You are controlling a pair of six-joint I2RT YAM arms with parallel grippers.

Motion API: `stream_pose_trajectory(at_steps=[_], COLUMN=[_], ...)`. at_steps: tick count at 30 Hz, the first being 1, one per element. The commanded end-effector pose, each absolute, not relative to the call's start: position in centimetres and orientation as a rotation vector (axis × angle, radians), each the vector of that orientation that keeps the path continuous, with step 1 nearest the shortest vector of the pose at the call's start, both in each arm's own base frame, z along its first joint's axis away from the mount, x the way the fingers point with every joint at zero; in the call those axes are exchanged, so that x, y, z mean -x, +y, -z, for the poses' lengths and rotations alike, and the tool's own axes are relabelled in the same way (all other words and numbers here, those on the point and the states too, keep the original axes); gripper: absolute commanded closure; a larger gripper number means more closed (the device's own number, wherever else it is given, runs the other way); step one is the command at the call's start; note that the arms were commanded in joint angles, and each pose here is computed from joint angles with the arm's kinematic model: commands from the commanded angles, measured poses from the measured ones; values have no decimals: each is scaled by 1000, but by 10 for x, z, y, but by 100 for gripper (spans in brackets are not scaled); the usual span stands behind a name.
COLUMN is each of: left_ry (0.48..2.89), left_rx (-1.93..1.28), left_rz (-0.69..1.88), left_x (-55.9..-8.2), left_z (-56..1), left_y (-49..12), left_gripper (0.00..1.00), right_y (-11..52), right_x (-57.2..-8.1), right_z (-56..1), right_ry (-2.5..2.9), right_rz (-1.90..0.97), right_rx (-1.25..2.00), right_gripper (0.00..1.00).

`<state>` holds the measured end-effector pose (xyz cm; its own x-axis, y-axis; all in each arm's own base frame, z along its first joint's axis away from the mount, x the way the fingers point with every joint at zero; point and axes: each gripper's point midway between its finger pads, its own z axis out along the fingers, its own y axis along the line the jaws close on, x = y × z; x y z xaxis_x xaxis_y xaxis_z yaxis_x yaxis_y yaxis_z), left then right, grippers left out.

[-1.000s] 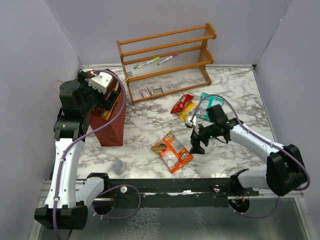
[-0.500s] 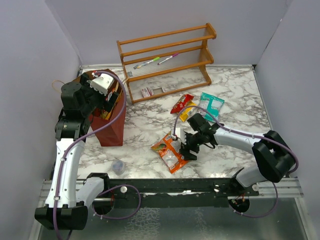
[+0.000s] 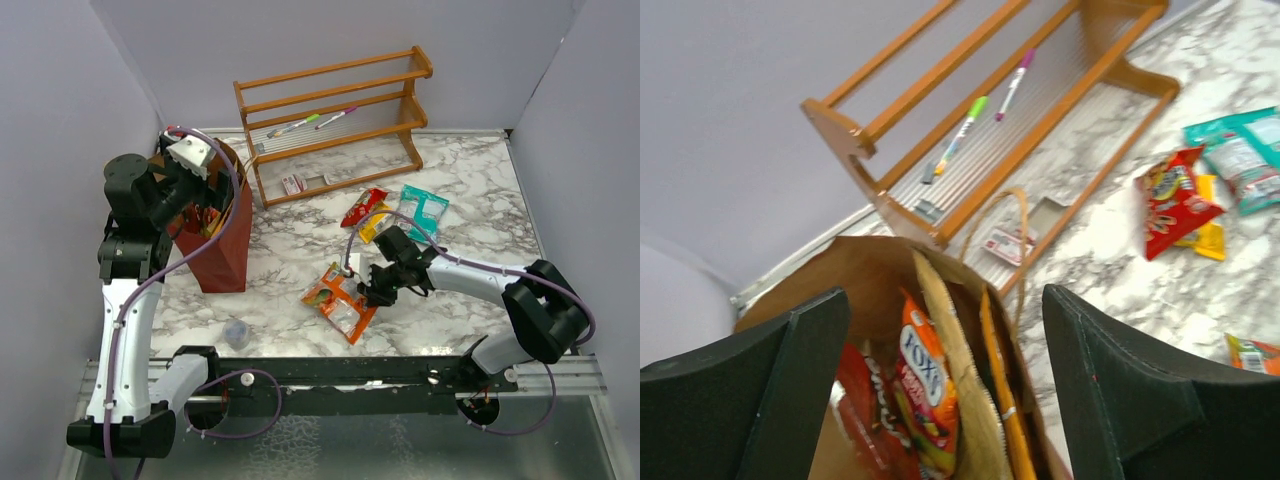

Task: Place the snacks into the paper bag
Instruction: Pick up the snack from the center of the board.

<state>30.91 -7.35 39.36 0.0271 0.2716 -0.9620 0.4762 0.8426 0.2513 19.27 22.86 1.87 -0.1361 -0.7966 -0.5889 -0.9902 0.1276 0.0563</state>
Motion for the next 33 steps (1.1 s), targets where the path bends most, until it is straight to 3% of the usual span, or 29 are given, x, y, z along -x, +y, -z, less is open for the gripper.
stream_pose_trajectory(at_steps=[1, 4, 20, 33], left_ry=[1578, 1593, 1555, 1410], left_rx=[-663, -717, -988, -1270], left_rz=[355, 382, 600, 811], left_x=[-300, -295, -264, -230], left_z=[-390, -382, -358, -336], left_y=[-99, -110, -171, -214], left_gripper=[23, 25, 30, 34], right_y=[227, 230, 256, 252], right_x=[-189, -189, -180, -198], right_z=[-20, -28, -134, -198], right_ry=[2011, 1986, 1648, 1421], right_rz=[-628, -644, -799, -599], right_rx=[1734, 1737, 1719, 1716], right_gripper=[90, 99, 99, 99])
